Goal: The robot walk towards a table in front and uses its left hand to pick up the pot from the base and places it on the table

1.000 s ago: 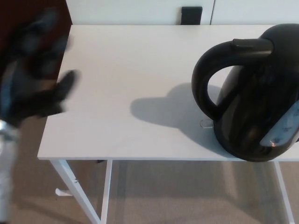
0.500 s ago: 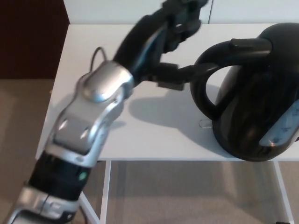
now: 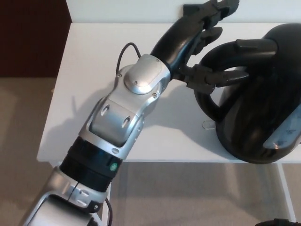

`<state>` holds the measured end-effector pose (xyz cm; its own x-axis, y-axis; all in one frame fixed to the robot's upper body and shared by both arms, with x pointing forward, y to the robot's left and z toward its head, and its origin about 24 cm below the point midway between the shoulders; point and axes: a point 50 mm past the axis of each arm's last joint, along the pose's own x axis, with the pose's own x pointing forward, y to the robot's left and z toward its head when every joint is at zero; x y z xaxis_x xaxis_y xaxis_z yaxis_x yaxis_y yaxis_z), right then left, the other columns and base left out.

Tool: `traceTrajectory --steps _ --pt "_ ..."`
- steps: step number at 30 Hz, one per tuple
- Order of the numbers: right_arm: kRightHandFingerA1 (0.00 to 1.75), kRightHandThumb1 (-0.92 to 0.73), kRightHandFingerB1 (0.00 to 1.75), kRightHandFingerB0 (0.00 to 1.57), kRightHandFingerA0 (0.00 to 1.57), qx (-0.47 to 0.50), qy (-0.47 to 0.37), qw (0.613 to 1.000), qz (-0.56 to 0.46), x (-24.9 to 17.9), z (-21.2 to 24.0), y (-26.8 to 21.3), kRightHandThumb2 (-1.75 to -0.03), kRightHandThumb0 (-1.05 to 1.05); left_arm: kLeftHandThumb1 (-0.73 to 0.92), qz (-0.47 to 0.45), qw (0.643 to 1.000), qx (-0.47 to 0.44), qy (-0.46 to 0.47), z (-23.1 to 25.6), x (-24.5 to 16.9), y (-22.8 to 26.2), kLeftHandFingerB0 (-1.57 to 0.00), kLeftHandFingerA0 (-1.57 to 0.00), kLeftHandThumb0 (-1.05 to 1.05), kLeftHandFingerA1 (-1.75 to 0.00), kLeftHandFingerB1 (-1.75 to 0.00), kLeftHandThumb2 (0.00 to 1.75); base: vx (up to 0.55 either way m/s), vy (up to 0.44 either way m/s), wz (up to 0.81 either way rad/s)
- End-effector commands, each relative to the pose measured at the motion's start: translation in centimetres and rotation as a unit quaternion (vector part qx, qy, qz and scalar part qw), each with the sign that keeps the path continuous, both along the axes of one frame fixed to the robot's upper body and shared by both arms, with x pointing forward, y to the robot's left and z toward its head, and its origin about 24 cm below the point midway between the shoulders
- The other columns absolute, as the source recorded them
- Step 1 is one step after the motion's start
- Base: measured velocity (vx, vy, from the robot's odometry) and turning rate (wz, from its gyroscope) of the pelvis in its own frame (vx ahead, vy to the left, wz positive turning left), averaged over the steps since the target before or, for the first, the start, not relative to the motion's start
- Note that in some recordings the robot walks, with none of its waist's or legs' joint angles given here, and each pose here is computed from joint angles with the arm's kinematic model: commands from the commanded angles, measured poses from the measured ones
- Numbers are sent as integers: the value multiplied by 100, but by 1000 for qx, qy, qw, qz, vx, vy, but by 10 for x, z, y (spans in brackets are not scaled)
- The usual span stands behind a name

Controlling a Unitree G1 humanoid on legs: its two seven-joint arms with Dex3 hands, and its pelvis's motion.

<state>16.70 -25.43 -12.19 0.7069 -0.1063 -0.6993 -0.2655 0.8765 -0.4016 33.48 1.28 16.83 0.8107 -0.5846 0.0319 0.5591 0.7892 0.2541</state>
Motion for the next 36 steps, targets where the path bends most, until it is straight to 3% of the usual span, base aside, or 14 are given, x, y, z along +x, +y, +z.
traceTrajectory --steps 1,12,18,19,27,28,29,30,31,32,33,34,35,36 --pt "48 -61 43 59 75 2 -13 1000 -5 6 4 -1 -57 -37 31 16 999 32 -4 3 4 -3 -6 -1 -46 -20 -22 69 0 0 0" --pt "50 -61 44 60 76 -3 -17 1000 0 10 5 -1 -58 -38 31 15 999 43 19 -8 -2 -8 -8 -6 -44 -33 -24 64 0 0 0" --pt "50 -61 44 60 77 -10 -16 1000 9 13 7 -1 -58 -39 27 8 998 58 27 -22 -8 -18 0 0 -27 -49 -48 83 0 0 0" --pt "50 -62 44 59 77 -10 -16 1000 11 14 7 0 -58 -39 37 8 998 60 30 -25 -10 -20 -7 -17 -50 -41 -31 64 0 0 0" --pt "49 -62 44 60 77 -12 -12 1000 20 13 5 4 -58 -38 42 38 994 85 58 -46 -23 -31 -11 -30 -53 -48 -35 68 0 0 4" --pt "48 -62 43 61 76 -12 -15 1000 22 13 5 5 -57 -37 66 52 994 75 62 -48 -23 -34 -25 -81 -36 -59 -29 60 0 0 0" --pt "48 -62 43 61 76 -11 -16 1000 22 14 6 5 -57 -37 66 59 994 71 64 -49 -24 -35 -25 -81 -36 -59 -29 60 0 0 0" --pt "49 -61 44 62 78 -11 -18 1000 22 14 6 5 -58 -36 83 62 994 67 64 -50 -24 -35 -45 -105 -29 -54 -35 66 0 0 0" --pt "49 -61 44 62 78 -12 -20 1000 21 15 6 6 -58 -36 83 66 994 61 65 -50 -24 -35 -45 -105 -29 -54 -35 66 0 0 0" --pt "49 -61 44 62 79 -13 -22 999 23 17 7 7 -58 -36 87 69 994 54 60 -50 -24 -34 -66 -119 -25 -59 -43 68 0 0 0" --pt "49 -61 44 61 77 -13 -22 999 23 18 7 7 -58 -36 86 78 994 52 57 -50 -23 -33 -84 -127 -25 -87 -58 66 0 0 0" --pt "49 -61 44 61 77 -14 -22 999 23 18 7 7 -58 -36 86 90 993 50 52 -50 -23 -33 -84 -127 -25 -87 -58 66 0 0 0" --pt "50 -61 44 61 78 -12 -23 999 23 18 7 7 -58 -36 87 94 993 48 54 -50 -23 -33 -76 -122 -30 -110 -95 65 0 0 0" --pt "50 -61 44 61 78 -10 -26 999 23 18 8 6 -58 -36 87 100 992 44 56 -49 -23 -33 -76 -122 -30 -110 -95 65 0 0 0"
